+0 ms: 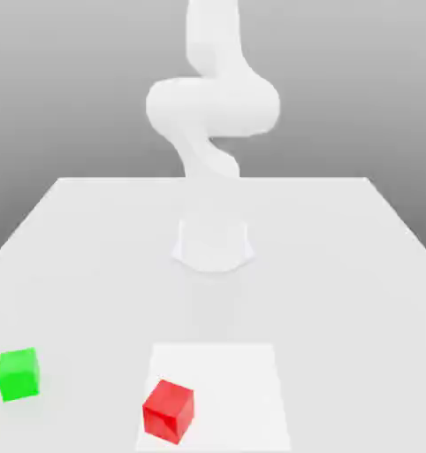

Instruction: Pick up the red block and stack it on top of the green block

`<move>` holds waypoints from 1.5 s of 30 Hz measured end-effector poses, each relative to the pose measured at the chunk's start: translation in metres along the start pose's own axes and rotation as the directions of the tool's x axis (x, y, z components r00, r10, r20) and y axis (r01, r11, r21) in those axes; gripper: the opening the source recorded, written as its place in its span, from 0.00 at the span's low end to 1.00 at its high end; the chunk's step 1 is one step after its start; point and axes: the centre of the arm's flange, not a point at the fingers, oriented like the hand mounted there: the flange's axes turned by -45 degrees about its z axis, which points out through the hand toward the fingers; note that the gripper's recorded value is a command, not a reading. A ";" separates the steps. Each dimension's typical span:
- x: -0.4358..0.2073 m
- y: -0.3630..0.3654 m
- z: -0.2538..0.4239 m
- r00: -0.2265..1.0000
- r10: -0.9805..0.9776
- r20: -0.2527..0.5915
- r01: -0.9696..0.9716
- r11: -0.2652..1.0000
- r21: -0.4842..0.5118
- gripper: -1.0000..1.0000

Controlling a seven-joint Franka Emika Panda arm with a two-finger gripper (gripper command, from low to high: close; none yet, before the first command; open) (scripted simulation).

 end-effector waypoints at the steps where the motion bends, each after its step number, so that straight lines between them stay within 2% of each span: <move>1: -0.002 0.002 0.022 0.999 0.014 0.032 -0.014 1.000 -0.008 0.50; 12: -0.072 0.030 0.234 0.924 0.175 0.340 -0.146 0.983 -0.111 0.50; 24: -0.236 0.059 0.396 0.717 0.353 0.601 -0.255 0.935 -0.245 0.50; 28: -0.274 0.061 0.434 0.703 0.361 0.612 -0.259 0.932 -0.252 0.50; 29: -0.282 0.061 0.442 0.703 0.361 0.613 -0.259 0.932 -0.253 0.00; 36: -0.284 0.061 0.444 0.703 0.362 0.612 -0.259 0.932 -0.253 0.00; 41: -0.249 0.062 0.405 0.701 0.369 0.611 -0.264 0.929 -0.258 0.00; 45: -0.242 0.136 0.384 0.586 0.636 0.501 -0.466 0.771 -0.434 0.00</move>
